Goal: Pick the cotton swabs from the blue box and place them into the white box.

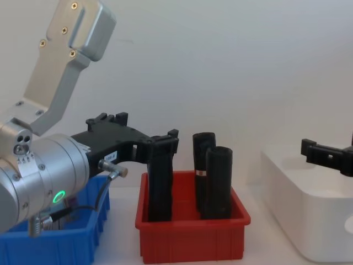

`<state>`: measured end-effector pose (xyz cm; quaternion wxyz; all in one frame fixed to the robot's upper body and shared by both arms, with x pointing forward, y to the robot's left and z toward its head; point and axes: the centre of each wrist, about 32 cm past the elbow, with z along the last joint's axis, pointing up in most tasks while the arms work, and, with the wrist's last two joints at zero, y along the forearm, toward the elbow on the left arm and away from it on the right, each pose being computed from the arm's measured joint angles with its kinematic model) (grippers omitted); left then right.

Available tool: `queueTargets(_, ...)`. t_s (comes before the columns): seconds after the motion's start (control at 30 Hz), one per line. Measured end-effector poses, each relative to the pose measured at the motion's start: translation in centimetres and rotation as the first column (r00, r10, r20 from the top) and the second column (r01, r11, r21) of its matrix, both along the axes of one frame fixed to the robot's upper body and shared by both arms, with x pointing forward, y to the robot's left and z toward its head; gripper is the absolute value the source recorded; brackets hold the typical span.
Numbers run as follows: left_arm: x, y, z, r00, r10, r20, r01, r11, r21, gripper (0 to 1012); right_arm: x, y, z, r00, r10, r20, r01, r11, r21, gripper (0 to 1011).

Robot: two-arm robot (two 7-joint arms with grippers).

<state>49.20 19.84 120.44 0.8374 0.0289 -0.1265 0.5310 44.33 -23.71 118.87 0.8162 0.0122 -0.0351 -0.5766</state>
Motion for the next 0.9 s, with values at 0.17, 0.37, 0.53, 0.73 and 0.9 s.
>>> queueTargets(0.17,0.0,0.0,0.0,1.0,0.0,0.0,0.0,1.0,0.0,1004,0.0,0.0,0.0,1.0,0.0,0.0,0.0,1.0,0.0,1002)
queueTargets(0.37,0.0,0.0,0.0,1.0,0.0,0.0,0.0,1.0,0.0,1004,0.0,0.0,0.0,1.0,0.0,0.0,0.0,1.0,0.0,1002)
queueTargets(0.53,0.0,0.0,0.0,1.0,0.0,0.0,0.0,1.0,0.0,1004,0.0,0.0,0.0,1.0,0.0,0.0,0.0,1.0,0.0,1002)
queueTargets(0.73,0.0,0.0,0.0,1.0,0.0,0.0,0.0,1.0,0.0,1004,0.0,0.0,0.0,1.0,0.0,0.0,0.0,1.0,0.0,1002)
queueTargets(0.9,0.0,0.0,0.0,1.0,0.0,0.0,0.0,1.0,0.0,1004,0.0,0.0,0.0,1.0,0.0,0.0,0.0,1.0,0.0,1002)
